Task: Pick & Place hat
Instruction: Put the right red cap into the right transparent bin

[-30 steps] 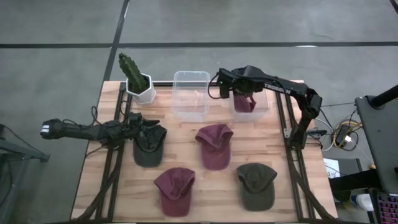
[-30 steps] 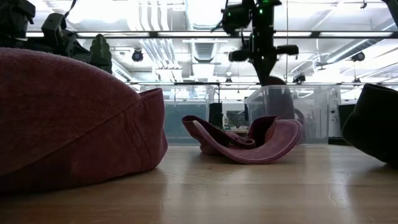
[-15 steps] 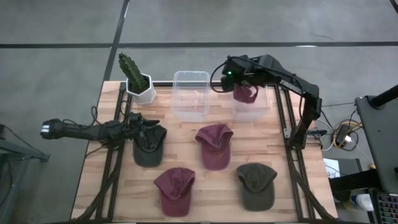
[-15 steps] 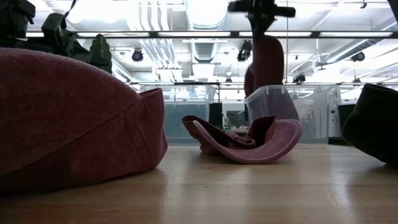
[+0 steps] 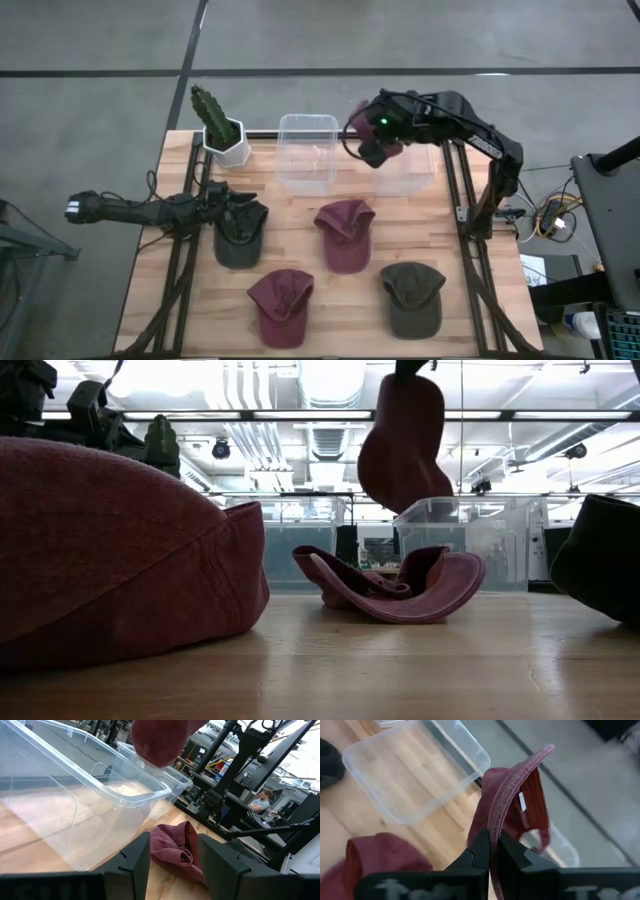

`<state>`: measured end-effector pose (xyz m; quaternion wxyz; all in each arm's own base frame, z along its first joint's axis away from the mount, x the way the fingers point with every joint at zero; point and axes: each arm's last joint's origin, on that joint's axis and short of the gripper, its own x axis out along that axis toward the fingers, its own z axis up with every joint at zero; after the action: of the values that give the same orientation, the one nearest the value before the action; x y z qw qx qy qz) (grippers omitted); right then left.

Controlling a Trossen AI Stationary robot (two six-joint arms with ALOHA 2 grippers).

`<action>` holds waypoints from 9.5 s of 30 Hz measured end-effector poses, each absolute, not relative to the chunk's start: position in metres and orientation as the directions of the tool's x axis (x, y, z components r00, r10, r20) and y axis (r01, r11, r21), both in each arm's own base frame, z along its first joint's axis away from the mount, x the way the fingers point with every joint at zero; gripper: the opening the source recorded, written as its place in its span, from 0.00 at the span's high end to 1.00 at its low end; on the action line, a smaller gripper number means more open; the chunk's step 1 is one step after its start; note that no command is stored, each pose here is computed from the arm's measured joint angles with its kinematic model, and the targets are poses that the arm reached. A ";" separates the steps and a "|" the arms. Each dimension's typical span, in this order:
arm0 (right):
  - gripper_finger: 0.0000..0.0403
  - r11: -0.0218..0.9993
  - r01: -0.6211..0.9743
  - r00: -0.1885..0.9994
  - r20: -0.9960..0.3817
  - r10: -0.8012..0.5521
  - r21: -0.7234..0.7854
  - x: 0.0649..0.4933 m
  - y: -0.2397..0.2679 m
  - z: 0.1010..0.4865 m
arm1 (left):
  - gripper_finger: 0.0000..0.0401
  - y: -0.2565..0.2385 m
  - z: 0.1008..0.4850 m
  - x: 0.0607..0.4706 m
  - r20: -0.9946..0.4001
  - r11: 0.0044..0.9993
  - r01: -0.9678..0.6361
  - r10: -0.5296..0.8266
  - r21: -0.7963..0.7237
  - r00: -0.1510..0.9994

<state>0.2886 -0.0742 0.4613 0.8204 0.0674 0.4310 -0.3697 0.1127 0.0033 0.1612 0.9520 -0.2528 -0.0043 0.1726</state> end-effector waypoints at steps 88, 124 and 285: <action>0.97 0.672 -0.026 0.106 -0.670 -0.734 -0.740 0.237 0.002 0.300 | 0.61 0.003 0.161 0.113 -0.080 0.806 -0.326 0.331 -0.494 0.940; 0.66 0.830 0.045 0.171 -0.814 -0.554 -0.556 0.239 0.007 0.332 | 0.61 0.003 0.161 0.113 -0.080 0.806 -0.326 0.331 -0.494 0.940; 0.86 0.995 0.099 0.076 -0.997 -0.006 0.002 0.248 -0.101 0.291 | 0.61 0.004 0.156 0.112 -0.133 0.821 -0.358 0.335 -0.444 0.933</action>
<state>0.2484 -0.1010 0.2914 0.7328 0.0345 0.6787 -0.0358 0.1121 0.0035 0.1557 0.9540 -0.2373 0.0244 0.1818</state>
